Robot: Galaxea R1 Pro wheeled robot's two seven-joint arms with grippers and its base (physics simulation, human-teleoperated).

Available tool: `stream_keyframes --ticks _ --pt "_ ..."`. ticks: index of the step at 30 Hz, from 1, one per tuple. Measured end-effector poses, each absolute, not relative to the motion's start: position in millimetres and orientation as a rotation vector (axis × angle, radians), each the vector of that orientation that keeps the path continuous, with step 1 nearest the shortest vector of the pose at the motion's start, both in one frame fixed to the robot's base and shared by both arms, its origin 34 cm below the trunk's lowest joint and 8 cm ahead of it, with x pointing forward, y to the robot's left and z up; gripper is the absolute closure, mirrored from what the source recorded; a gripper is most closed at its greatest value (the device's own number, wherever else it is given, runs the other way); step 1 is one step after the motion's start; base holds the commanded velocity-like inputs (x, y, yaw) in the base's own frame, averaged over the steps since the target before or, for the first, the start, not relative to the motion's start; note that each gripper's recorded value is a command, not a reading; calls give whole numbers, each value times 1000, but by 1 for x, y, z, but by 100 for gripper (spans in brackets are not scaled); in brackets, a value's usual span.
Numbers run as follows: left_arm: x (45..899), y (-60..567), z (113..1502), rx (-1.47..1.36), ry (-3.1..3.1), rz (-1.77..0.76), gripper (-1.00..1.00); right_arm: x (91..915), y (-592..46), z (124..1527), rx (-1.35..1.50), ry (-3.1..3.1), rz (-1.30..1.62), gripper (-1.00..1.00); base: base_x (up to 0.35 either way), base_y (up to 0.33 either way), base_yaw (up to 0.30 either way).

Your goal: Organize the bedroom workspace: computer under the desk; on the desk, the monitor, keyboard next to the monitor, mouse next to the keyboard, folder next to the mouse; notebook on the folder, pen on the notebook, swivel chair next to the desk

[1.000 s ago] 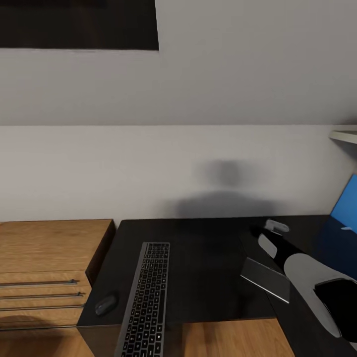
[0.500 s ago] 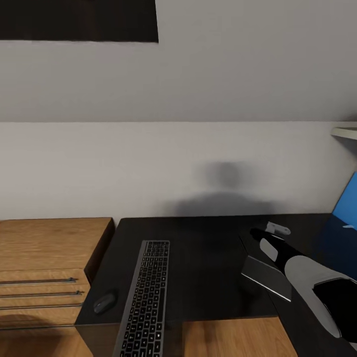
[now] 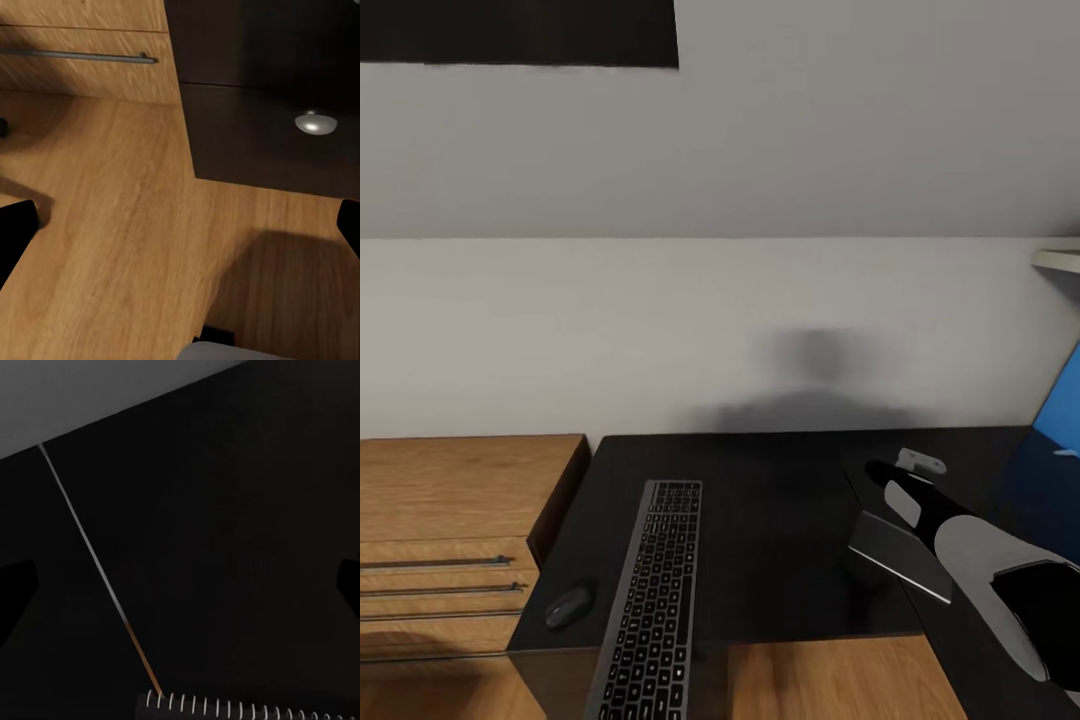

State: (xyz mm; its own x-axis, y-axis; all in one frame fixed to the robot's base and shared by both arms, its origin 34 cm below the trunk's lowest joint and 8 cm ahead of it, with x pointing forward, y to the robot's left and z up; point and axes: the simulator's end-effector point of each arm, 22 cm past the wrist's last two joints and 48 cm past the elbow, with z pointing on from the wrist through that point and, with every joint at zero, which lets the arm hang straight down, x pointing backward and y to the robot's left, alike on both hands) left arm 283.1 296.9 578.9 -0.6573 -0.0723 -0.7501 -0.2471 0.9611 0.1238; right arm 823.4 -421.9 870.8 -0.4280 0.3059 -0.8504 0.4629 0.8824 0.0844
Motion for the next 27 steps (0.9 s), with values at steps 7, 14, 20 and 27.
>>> stream_keyframes --ticks 7,14,20,27 --pt "285 297 570 -224 2273 273 -100 824 -421 861 556 2049 -197 -100 0 0 0" --pt "296 300 573 -230 2191 274 -100 824 -420 850 554 2049 -197 -100 0 0 0" --pt "300 303 568 -231 2165 276 -100 825 -420 841 552 2049 -197 -100 0 0 0" --pt "301 304 558 -228 2162 276 -100 825 -420 830 551 2048 -198 -100 0 0 0"
